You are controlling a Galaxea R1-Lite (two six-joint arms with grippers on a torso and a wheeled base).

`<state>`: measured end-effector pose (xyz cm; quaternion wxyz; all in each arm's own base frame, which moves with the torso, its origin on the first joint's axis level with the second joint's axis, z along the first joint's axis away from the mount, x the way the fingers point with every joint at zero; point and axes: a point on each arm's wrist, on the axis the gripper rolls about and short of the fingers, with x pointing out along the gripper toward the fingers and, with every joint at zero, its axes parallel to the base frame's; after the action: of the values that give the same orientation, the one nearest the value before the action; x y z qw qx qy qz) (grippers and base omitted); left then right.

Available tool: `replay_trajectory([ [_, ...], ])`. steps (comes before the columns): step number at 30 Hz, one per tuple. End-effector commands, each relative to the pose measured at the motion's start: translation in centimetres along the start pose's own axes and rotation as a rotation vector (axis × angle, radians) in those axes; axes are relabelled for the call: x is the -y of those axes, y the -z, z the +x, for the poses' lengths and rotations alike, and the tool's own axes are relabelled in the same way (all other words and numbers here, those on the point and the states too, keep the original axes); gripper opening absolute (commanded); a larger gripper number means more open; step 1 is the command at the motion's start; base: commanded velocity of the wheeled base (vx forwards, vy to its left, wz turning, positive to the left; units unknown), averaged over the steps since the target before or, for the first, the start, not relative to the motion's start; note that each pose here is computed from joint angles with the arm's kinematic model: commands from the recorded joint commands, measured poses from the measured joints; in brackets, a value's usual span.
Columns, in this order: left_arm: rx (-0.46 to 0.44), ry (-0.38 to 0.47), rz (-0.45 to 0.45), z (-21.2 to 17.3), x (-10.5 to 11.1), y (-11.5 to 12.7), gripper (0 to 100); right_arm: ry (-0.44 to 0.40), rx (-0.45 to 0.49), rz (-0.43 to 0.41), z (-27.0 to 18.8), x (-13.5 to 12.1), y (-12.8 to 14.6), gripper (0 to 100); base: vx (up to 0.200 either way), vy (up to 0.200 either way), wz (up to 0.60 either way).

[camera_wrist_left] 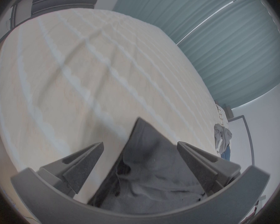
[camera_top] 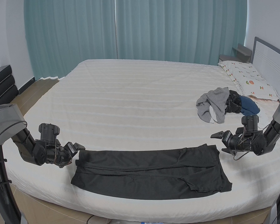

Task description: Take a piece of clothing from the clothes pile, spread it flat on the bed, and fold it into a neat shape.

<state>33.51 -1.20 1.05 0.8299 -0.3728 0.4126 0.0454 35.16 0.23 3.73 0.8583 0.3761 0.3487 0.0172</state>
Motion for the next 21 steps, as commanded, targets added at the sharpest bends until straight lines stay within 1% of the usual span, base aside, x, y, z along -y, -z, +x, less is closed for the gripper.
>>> replay_trajectory([
  [1,-0.022,0.009,-0.007,-0.2,0.7,1.1,100,-0.014,0.010,0.021,-1.7,-0.7,0.3,100,0.000,0.000,0.00],
  [4,-0.042,-0.008,-0.008,0.5,0.4,1.5,100,-0.004,-0.010,0.077,-1.5,-0.6,0.9,100,0.000,0.000,0.00],
  [8,-0.032,-0.036,0.003,0.9,0.4,1.9,100,-0.004,-0.021,0.091,-1.4,-0.7,1.2,100,0.000,0.000,0.00],
  [9,-0.032,-0.041,0.009,1.1,0.4,2.0,0,-0.004,-0.029,0.089,-1.3,-0.8,1.4,100,0.000,0.000,0.00],
  [12,-0.020,-0.059,0.014,1.3,0.5,2.2,0,-0.001,-0.056,0.082,-1.4,-1.3,2.4,100,0.000,0.000,0.00],
  [16,0.012,-0.075,0.017,1.2,0.6,2.0,0,0.023,-0.060,0.072,-1.8,-1.7,3.1,100,0.000,0.000,0.00],
  [17,0.039,-0.070,0.020,1.1,0.8,1.9,0,0.056,-0.069,0.072,-1.9,-1.8,3.5,100,0.000,0.000,0.00],
  [18,0.039,-0.070,0.020,1.1,0.8,1.9,0,0.056,-0.069,0.072,-1.9,-1.8,3.5,100,0.000,0.000,0.00],
  [20,0.099,-0.047,0.023,0.9,1.1,1.5,0,0.081,-0.104,0.070,-2.2,-2.3,4.1,100,0.000,0.000,0.00],
  [21,0.115,-0.044,0.025,0.8,1.1,1.5,0,0.087,-0.117,0.069,-2.2,-2.4,4.4,100,0.000,0.000,0.00],
])
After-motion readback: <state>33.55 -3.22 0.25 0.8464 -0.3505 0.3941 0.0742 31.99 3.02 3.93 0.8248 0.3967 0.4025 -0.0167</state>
